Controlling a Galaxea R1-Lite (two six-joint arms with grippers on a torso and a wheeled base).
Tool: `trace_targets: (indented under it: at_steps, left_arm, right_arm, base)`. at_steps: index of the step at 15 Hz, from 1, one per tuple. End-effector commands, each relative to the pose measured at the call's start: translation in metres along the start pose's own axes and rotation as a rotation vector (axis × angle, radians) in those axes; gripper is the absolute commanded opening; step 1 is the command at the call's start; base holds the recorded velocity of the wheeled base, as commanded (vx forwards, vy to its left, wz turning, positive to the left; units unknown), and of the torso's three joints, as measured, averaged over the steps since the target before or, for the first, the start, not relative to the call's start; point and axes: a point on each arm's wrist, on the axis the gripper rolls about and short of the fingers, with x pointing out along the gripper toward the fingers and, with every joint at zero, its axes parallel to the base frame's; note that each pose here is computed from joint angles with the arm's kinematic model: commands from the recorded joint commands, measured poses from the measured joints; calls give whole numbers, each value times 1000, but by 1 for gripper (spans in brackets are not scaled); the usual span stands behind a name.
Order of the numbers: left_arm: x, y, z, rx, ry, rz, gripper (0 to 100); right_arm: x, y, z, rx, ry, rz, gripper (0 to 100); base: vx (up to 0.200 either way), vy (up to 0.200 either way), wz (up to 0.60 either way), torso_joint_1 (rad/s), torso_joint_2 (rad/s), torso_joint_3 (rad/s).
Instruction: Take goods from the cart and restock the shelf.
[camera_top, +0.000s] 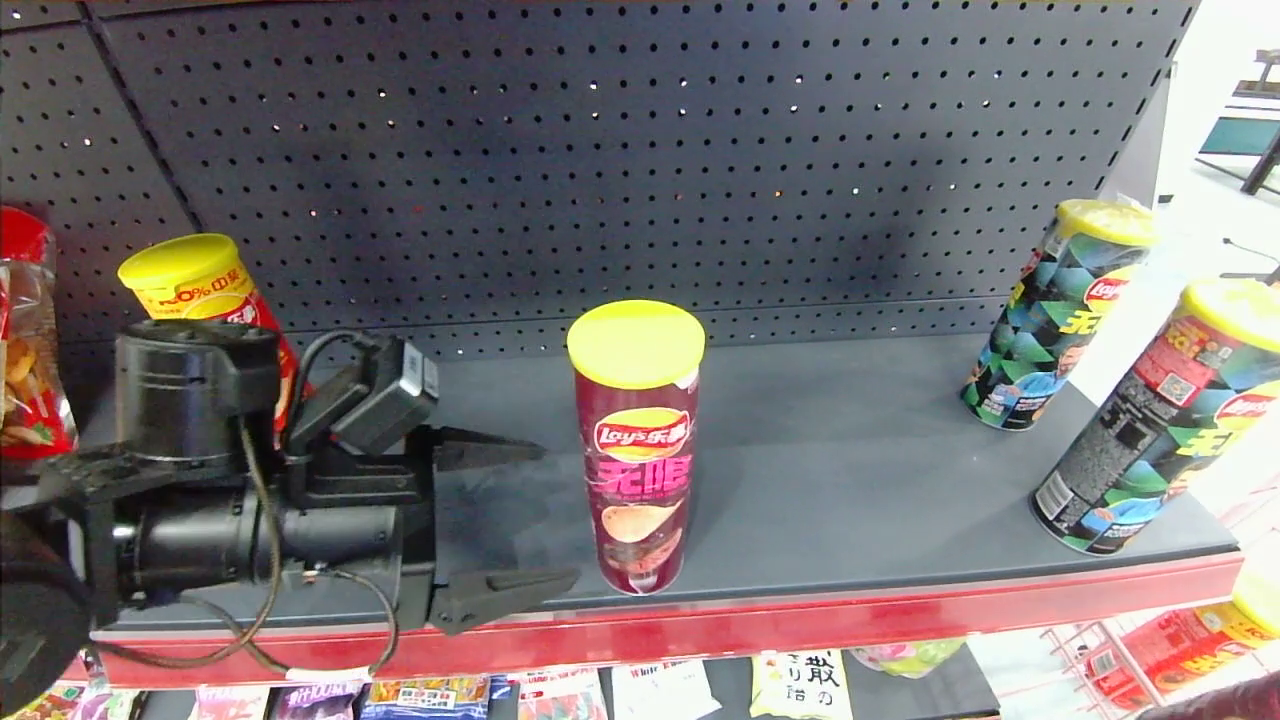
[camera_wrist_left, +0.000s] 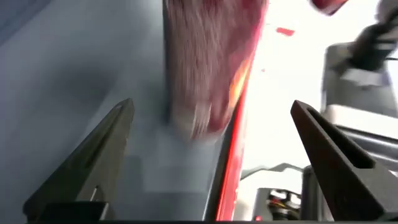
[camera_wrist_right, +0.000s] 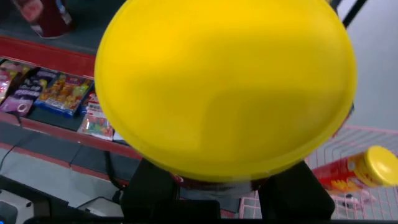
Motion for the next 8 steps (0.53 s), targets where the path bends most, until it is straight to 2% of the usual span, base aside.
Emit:
trace_targets:
  at_steps: [1,2,4,6,8]
  left_arm:
    - [-48,-26,-8,19,-15,185,100]
    - [-57,-37,-16,18,0,243,100]
    - [-71,-57,-30,11,3,264,100]
    - [-77,-64,-32,17,-10,276,100]
    - [-80,-66,-30,24,-26,286,100]
  right_arm:
    - [46,-11,53,-32,49,151,0]
    - [62,-11,68,-46,38,198,0]
    - [100,-7,100,-63,25,282,0]
    - [129,3,123,-77,29,357,0]
    - [154,12,139,-85,37,403,0]
  base:
    - [0,0,0,0,0,0]
    - [0,0,0,0,0,0]
    - [0,0,0,0,0,0]
    - [0,0,0,0,0,0]
    - [0,0,0,0,0,0]
